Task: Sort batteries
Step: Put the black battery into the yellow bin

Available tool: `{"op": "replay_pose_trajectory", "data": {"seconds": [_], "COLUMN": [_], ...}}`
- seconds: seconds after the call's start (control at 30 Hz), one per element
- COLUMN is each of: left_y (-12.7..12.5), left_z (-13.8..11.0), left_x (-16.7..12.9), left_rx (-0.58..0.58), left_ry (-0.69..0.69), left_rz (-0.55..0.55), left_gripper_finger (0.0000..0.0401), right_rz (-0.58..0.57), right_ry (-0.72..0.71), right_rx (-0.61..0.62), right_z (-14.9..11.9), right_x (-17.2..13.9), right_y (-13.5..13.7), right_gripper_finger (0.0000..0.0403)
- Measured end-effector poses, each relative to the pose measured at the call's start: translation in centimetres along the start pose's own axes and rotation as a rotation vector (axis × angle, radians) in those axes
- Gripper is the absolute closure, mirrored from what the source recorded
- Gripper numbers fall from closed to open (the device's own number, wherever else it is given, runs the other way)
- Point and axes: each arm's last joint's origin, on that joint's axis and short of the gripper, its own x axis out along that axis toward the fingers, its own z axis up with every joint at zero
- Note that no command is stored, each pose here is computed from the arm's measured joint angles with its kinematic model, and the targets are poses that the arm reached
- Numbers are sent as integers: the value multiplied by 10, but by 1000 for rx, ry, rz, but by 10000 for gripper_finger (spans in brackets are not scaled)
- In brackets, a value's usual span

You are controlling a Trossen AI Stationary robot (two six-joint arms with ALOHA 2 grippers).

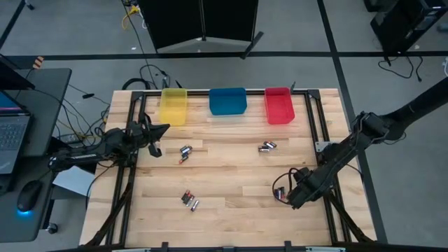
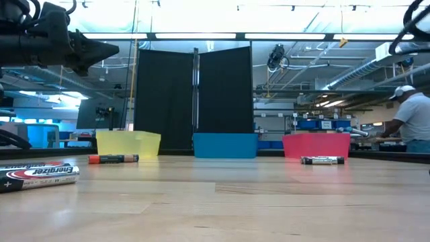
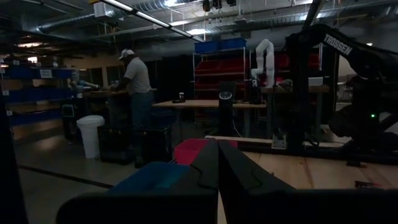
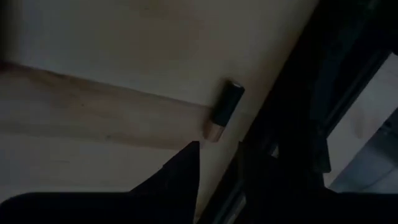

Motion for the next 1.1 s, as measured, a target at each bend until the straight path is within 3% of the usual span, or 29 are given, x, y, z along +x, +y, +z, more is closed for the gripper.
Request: {"op": "replay_pose_trajectory", "data": {"seconds": [0.13,0.37,0.63,1.1], "left_y": [0,0,0,0], "left_z": [-1,-2,-2,-2], "left_x": [0,0,0,0], "left_rx": [2,7,7,6], "left_ry": [7,21,21,21], "left_rz": [0,-1,-1,-1], "left_gripper_finger": [395,395,395,395], "right_rz": [-50,23,-16,76], "right_ry": [48,78,95,130], "right_rx": [15,-2,29,-7], "right_z": [6,14,22,25], "right_x": [11,28,42,54], "right_y": [-4,1,-5,-1], "right_gripper_finger": [252,226,229,256]}}
